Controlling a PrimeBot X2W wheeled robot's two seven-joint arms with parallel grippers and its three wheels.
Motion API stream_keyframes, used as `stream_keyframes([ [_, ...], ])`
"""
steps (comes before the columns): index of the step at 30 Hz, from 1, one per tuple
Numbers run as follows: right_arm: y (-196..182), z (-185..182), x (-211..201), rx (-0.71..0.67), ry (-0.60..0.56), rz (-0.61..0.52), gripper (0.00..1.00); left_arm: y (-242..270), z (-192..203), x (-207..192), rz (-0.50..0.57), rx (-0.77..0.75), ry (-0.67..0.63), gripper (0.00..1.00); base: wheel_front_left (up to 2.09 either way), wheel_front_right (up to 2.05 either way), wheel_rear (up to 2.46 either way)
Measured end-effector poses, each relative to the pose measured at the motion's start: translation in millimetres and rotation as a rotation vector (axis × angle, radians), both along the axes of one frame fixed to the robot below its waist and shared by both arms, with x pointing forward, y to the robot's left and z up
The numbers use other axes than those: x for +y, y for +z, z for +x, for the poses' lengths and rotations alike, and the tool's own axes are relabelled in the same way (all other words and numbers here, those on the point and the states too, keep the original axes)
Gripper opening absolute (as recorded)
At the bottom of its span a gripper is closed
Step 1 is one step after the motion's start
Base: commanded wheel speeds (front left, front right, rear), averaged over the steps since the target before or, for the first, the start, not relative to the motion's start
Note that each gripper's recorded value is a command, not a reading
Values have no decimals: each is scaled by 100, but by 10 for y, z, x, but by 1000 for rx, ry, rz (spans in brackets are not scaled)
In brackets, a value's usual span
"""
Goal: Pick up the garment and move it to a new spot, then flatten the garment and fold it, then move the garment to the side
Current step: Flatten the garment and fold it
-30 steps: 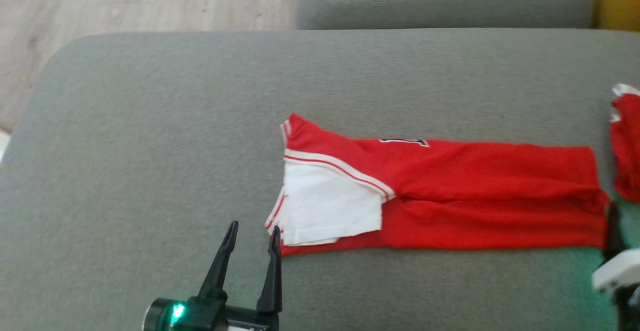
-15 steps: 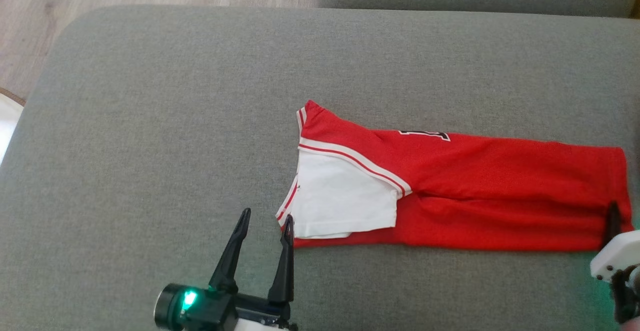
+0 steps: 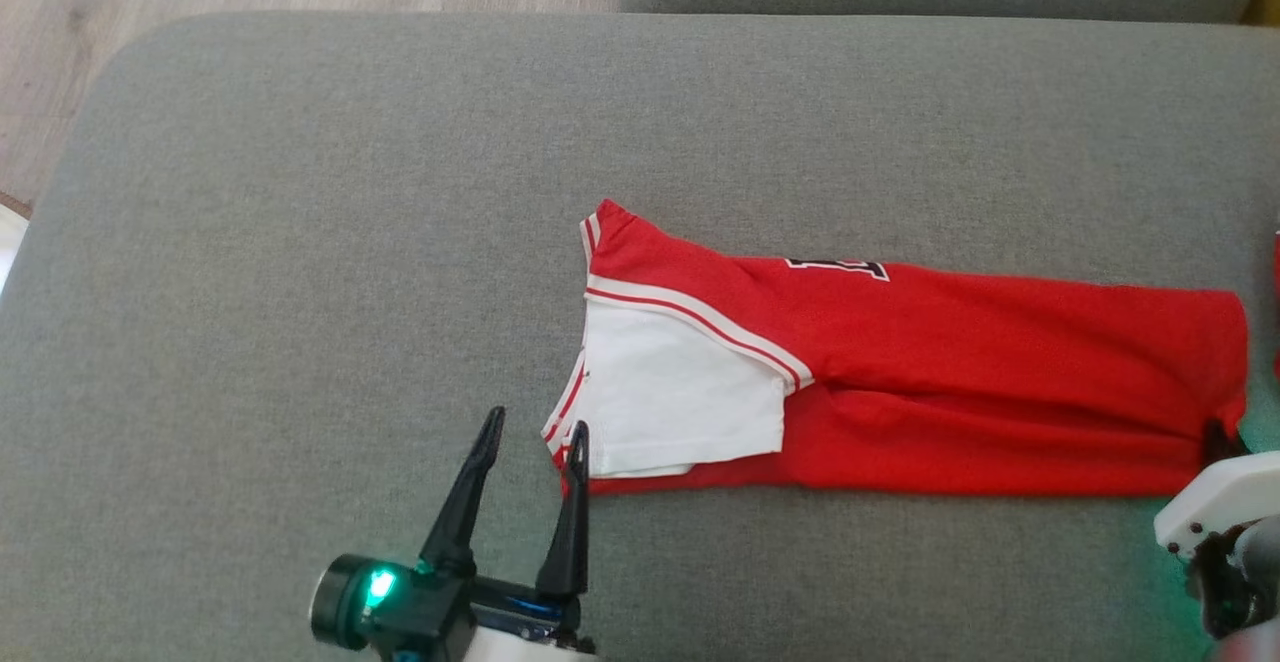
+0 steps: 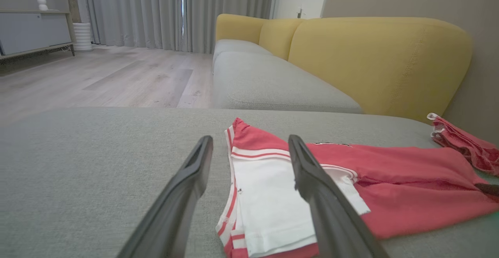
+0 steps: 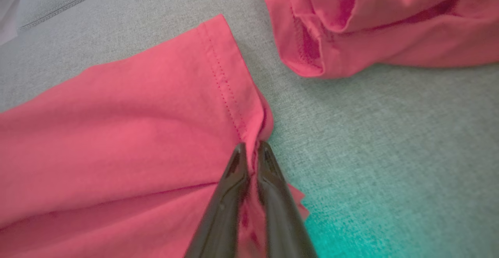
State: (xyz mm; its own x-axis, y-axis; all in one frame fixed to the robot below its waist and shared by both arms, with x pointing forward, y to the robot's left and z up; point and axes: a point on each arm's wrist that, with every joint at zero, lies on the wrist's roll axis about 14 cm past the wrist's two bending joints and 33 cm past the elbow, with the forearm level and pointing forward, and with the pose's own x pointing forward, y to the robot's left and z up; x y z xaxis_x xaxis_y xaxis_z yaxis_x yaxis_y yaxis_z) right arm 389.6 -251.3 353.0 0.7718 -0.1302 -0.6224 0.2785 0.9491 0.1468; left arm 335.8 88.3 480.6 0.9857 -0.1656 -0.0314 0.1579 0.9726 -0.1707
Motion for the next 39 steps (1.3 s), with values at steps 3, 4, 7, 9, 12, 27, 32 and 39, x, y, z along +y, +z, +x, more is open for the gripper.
stream_keyframes([
  [3, -4, 2, 9, 3, 0, 10, 0, -4, 7, 1, 6, -2, -7, 100, 0, 0, 0],
  [4, 1, 7, 6, -2, 1, 7, 0, -5, 8, -6, 6, -3, -10, 100, 0, 0, 0],
  [7, 37, 10, -26, -26, -2, -7, 0, 3, 22, -7, 3, -6, -8, 100, 0, 0, 0],
  [9, 90, 18, -72, -51, -17, -9, 0, 23, 34, 6, 0, -13, -4, 100, 0, 0, 0],
  [12, 268, 77, -152, -118, -46, 2, 0, 48, 34, -12, 5, -24, -13, 100, 0, 0, 0],
  [27, 1476, 402, 1226, -452, 299, 331, 0, 93, -95, 42, 21, -47, -13, 100, 0, 0, 0],
  [32, 1578, 290, 1985, -438, 496, 463, 0, 101, -172, 145, 21, -48, 25, 100, 0, 0, 0],
  [39, 1448, 7, 2787, -346, 708, 562, 0, 108, -267, 309, 23, -49, 85, 100, 0, 0, 0],
])
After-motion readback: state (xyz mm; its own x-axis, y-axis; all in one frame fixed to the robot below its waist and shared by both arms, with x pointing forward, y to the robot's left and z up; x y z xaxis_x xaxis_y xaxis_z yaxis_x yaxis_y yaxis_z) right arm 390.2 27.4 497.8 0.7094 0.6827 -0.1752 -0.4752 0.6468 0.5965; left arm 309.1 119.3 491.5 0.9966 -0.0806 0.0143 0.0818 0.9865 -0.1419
